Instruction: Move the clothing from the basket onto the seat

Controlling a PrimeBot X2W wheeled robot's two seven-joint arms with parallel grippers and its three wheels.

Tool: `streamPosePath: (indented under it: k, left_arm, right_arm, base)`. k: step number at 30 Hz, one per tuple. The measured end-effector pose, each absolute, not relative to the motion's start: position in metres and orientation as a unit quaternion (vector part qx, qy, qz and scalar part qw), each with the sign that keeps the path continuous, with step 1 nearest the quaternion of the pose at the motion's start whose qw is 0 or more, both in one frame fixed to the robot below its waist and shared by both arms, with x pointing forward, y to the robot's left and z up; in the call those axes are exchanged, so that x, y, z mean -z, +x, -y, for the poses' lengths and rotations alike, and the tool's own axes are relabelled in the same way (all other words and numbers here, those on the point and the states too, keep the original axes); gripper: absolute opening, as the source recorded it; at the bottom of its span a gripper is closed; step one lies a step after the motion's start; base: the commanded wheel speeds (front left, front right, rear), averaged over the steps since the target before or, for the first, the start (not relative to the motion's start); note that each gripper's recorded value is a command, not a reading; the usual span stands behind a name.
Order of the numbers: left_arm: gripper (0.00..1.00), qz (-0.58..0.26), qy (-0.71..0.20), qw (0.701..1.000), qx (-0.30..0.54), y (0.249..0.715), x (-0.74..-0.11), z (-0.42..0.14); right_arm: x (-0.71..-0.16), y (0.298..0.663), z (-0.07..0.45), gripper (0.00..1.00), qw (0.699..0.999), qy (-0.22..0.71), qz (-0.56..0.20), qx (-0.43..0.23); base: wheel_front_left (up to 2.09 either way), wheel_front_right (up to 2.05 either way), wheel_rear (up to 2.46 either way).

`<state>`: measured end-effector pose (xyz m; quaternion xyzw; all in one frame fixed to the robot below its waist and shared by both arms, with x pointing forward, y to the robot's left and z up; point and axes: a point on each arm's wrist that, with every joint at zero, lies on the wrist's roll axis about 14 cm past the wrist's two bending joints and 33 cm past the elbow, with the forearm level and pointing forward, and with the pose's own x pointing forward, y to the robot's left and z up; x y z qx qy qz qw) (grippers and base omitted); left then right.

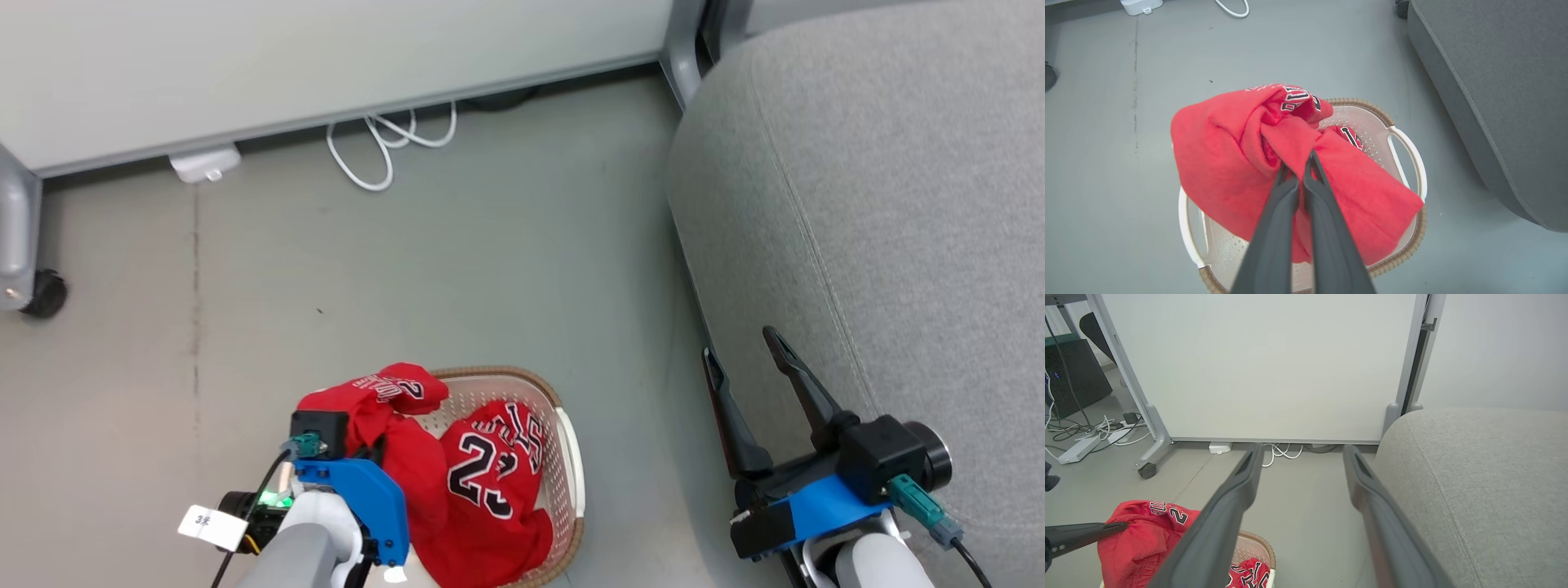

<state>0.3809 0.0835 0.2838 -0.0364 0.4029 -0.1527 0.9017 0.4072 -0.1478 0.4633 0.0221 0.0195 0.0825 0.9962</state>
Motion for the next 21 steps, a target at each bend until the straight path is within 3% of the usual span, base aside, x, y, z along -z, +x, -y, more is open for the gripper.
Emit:
streamPosePath:
  k: [21]
  left_arm:
    - [0.0,-0.217,-0.043,0.932,0.286,0.397,-0.417,-0.008]
  right_arm:
    - [-0.499,0.379,0.131,1.0,0.994,0.02,0.022,-0.107]
  base:
    - [0.0,0.0,0.0]
